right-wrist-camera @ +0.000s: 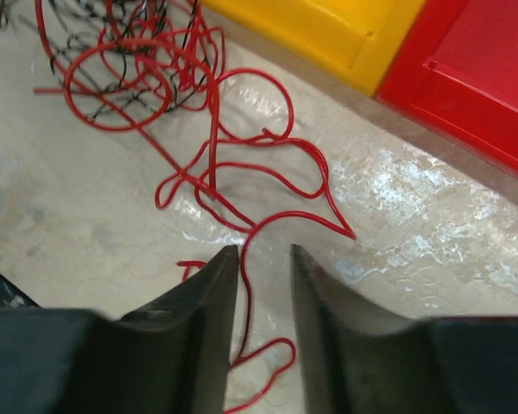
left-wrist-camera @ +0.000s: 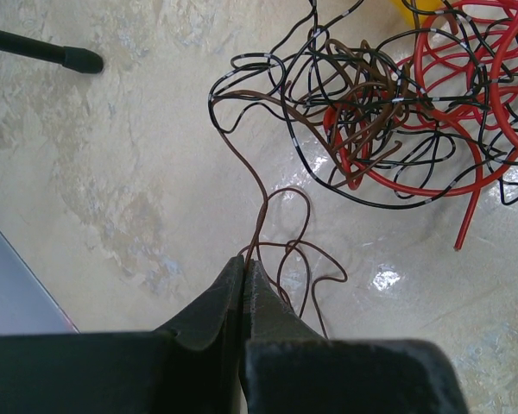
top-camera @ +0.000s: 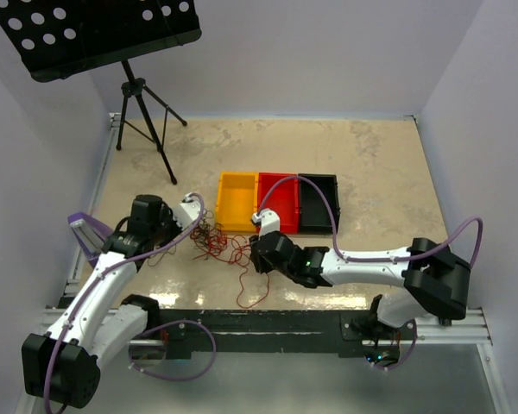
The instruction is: Untangle the cables
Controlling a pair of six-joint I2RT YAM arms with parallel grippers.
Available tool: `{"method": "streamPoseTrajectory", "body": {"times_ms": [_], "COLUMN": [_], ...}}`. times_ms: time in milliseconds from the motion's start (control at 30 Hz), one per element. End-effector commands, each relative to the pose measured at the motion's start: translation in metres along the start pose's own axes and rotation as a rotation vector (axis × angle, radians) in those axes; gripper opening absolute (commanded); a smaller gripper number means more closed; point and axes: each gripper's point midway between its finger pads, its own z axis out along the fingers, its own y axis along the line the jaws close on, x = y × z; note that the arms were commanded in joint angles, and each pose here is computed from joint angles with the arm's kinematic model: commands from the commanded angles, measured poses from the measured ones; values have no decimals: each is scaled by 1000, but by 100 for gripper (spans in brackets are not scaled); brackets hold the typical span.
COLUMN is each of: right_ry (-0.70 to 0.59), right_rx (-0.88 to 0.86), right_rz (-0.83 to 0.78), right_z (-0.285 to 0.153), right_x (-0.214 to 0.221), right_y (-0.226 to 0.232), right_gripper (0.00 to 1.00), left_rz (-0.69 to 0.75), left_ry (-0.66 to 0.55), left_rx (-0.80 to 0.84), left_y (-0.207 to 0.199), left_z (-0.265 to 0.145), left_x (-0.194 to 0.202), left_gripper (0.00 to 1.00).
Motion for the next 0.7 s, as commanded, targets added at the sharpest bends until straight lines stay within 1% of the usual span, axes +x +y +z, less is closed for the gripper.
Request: {"method": "streamPoseTrajectory", "body": {"times_ms": [0,33,67,133,233,267,300,367,400,467,567,667], "right_ry": [-100,-99,-94,-94,-74,-80,-94,-94,-106,-129,-174,-242], "right_rx": [53,61,65,81,189,230,232,335,423,543,593,618], "right_rz": [78,86,92,108,167,214,247,347,370,444,527,645], "right_z": [1,0,-1,-4,-16,-21,-26,-36,-43,-57,-77,-100], "right_x": [-31,-29,-25,-21,-5,-2,-4,-1,-3,-7,-14,-20], "right_y": [1,-2,-4,-11,-38,-47,-48,-64,-77,-93,-103,-116], "right_gripper": [14,5,0,0,0,0,0,0,0,0,0,0], "left_rz": [22,25,26,31,41,49,55,70,84,108,143,111], "left_ry": [-4,-4,-2,0,4,10,15,33,59,118,199,243], "left_rx": [-20,-24,-24,-26,-31,-35,-40,-59,-89,-158,-266,-357], "left_y": [4,5,4,4,5,6,7,10,14,24,40,57], "left_z": [1,1,1,1,1,1,1,2,2,2,-2,-9], "left_x": [0,1,2,3,4,5,6,11,17,30,51,62], "left_gripper": [0,0,0,0,0,0,0,0,0,0,0,0]}}
